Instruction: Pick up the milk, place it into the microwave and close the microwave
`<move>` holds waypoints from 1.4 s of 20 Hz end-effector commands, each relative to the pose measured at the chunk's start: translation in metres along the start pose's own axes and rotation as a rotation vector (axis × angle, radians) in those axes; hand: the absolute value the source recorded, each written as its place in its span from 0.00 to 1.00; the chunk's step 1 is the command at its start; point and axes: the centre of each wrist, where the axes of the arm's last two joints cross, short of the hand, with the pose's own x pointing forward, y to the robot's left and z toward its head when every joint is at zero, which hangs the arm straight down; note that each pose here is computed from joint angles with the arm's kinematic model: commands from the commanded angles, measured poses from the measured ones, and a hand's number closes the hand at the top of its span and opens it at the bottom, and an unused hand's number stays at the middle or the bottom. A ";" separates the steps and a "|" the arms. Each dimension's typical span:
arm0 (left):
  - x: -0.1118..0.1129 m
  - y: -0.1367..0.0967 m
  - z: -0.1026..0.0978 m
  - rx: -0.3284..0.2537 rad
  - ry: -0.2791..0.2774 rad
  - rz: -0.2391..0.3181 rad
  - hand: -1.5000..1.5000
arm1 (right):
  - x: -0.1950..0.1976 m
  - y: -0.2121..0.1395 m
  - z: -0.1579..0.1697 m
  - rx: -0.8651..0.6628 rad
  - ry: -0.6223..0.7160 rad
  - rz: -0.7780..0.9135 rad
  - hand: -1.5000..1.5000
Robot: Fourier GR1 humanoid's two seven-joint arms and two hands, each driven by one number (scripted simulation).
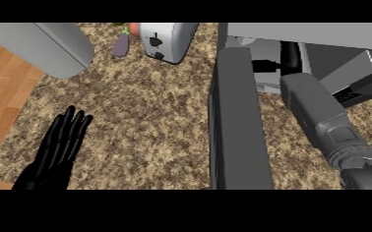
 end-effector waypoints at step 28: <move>-0.066 -0.044 -0.058 -0.370 0.187 -0.006 1.00 | -0.089 0.017 0.131 0.174 -0.036 -0.349 0.00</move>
